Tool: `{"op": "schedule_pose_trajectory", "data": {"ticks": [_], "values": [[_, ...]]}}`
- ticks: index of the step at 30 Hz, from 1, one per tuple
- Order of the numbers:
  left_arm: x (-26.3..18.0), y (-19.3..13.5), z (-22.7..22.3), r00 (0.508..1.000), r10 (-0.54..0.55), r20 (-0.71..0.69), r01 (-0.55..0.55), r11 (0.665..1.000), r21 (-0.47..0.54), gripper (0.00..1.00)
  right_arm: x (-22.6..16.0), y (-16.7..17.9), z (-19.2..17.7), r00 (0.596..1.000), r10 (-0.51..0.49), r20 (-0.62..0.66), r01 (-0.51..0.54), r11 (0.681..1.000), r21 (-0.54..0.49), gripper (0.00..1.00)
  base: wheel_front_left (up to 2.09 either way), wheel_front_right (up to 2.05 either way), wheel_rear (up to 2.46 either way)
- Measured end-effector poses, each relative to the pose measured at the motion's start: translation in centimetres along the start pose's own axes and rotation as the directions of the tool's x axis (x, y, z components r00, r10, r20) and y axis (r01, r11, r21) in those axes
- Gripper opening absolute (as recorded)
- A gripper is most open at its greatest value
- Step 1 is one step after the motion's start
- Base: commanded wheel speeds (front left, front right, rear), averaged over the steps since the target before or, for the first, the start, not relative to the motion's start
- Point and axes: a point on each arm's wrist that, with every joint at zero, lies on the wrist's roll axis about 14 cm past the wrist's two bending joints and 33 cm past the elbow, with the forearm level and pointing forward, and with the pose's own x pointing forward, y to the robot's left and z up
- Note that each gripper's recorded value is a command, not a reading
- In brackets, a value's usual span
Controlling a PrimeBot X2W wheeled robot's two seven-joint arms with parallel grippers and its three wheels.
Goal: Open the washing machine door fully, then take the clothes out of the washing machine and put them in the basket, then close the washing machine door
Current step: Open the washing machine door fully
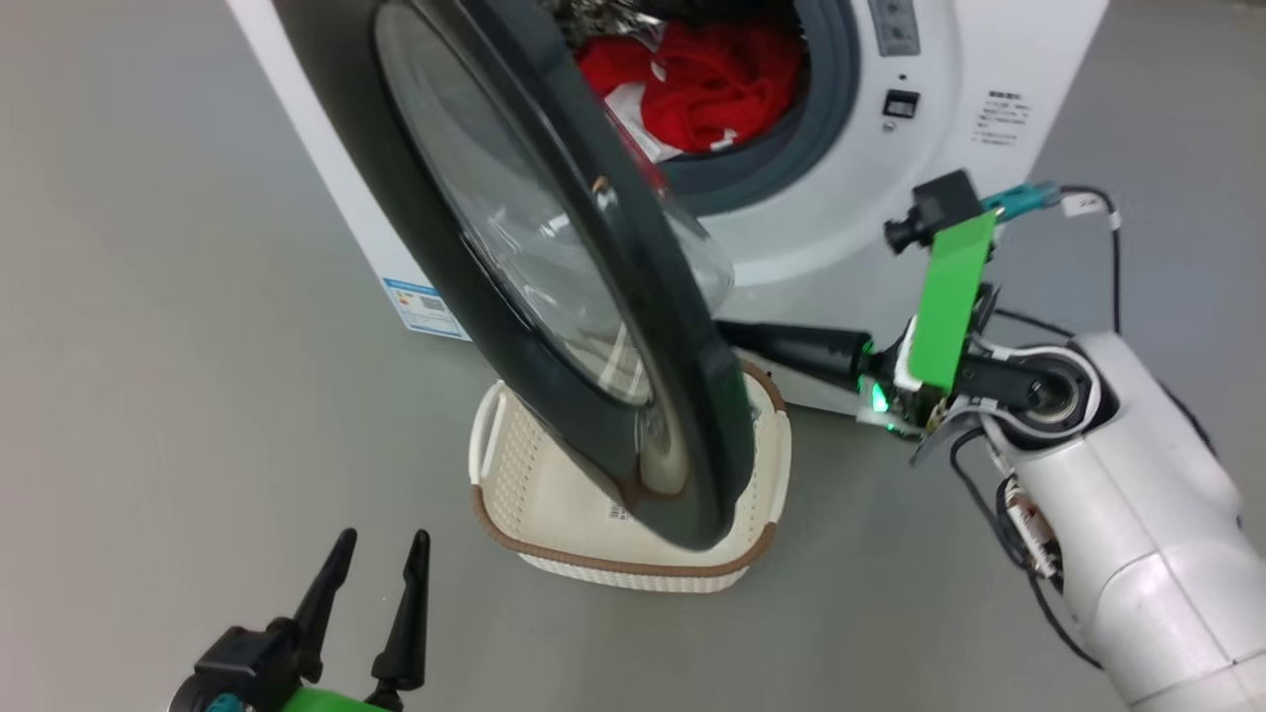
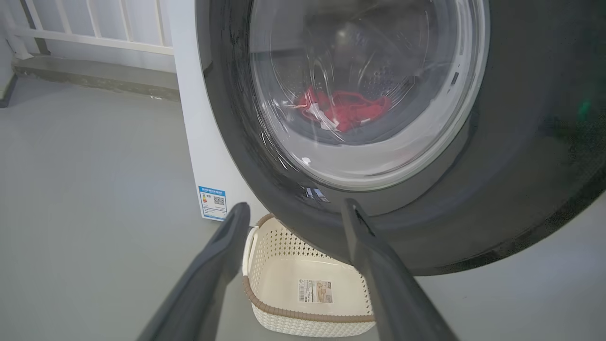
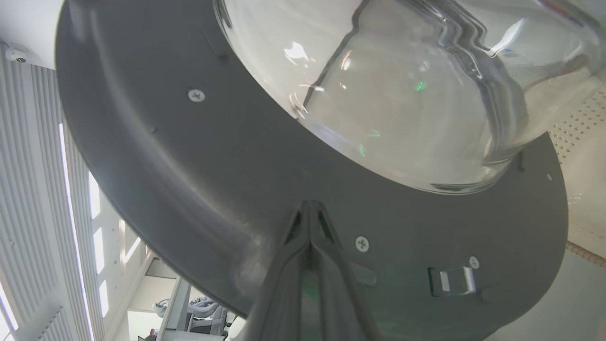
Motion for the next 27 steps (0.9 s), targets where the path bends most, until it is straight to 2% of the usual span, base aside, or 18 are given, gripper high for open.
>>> {"op": "schedule_pose_trajectory", "data": {"ticks": [10, 27], "values": [[-2.2, 1.9, 1.3, 0.997, 0.068, 0.044, -0.069, 0.998, 0.01, 1.0, 3.2, 2.5, -4.3, 0.99, 0.064, -0.124, -0.067, 0.998, -0.02, 0.0, 0.0, 0.0, 0.0], [-4.5, 4.4, 2.8, 0.982, 0.164, 0.099, -0.165, 0.986, 0.007, 1.0, 7.8, 5.3, -9.0, 0.95, 0.133, -0.282, -0.147, 0.989, -0.031, 0.0, 0.0, 0.0, 0.0]]}}
